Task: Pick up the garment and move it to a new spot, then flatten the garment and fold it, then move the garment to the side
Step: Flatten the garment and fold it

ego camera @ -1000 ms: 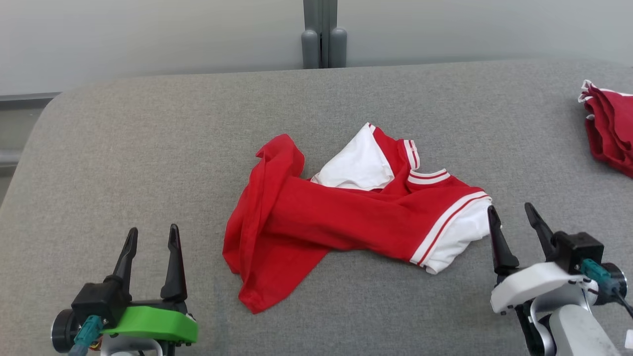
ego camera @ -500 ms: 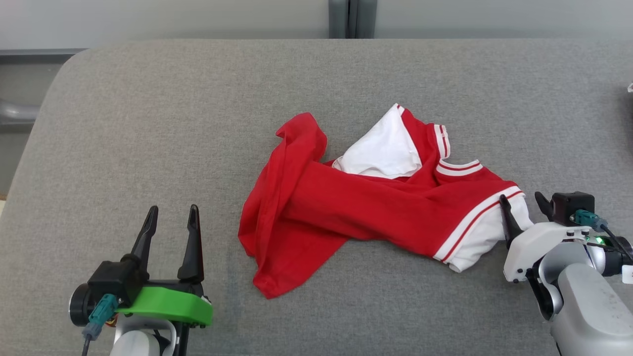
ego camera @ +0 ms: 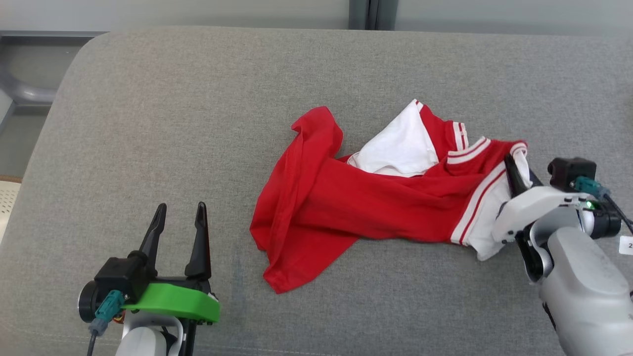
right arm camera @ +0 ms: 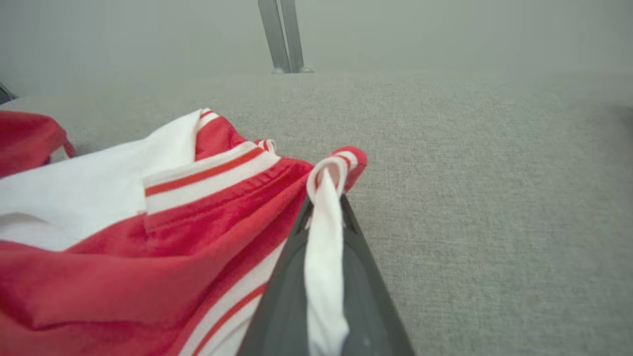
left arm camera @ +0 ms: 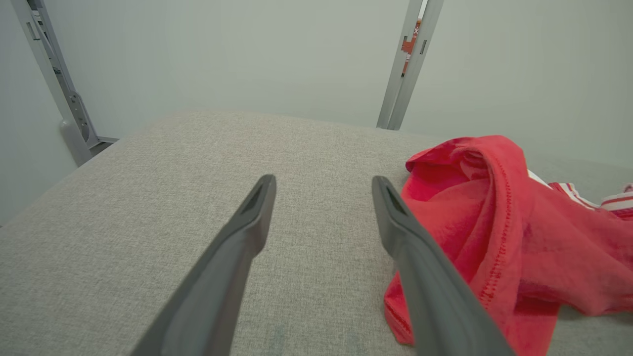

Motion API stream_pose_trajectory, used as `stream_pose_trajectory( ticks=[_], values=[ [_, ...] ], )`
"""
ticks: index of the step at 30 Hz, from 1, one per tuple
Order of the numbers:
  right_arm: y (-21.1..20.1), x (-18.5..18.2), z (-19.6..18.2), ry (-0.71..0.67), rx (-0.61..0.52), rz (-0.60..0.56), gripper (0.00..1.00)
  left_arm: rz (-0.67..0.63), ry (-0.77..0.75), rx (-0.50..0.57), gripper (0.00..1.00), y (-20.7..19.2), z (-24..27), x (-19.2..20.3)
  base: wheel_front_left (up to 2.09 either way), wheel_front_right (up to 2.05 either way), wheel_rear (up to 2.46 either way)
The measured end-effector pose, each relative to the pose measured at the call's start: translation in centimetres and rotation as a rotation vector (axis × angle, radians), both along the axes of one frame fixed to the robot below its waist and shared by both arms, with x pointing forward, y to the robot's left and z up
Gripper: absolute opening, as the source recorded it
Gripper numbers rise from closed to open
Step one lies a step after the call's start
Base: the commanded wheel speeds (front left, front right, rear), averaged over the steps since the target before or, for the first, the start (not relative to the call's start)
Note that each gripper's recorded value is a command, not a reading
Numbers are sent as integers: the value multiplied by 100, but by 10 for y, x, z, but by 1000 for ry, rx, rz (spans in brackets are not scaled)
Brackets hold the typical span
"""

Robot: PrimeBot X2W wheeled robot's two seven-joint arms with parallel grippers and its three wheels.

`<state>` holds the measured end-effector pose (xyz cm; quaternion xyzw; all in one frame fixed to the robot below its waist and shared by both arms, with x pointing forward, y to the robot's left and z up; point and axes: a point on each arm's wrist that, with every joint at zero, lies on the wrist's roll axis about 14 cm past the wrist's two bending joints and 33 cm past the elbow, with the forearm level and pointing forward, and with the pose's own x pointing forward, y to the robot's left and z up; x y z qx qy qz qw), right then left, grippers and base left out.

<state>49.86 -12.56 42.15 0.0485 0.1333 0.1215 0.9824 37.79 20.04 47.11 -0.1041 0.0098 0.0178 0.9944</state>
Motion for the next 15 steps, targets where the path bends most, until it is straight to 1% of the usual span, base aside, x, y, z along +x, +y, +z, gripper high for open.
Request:
stream_pose_trajectory(
  ticks=[2,4,11,12,13,15],
  values=[
    [5,12,21,-71,33,-1,0,-2,0,0,100,-1,0,1,0,0,0],
    [9,21,35,-113,56,0,0,-3,2,-1,100,-1,-1,1,0,0,0],
    [44,39,52,-151,112,45,0,8,1,-16,100,1,-1,6,0,0,0],
    [48,39,48,-135,113,48,25,8,5,-17,100,1,-2,6,0,0,0],
    [51,38,43,-119,106,55,100,6,7,-17,100,0,-3,7,0,0,0],
    [55,36,30,-80,95,64,100,1,9,-19,100,-2,-4,8,0,0,0]
  ],
)
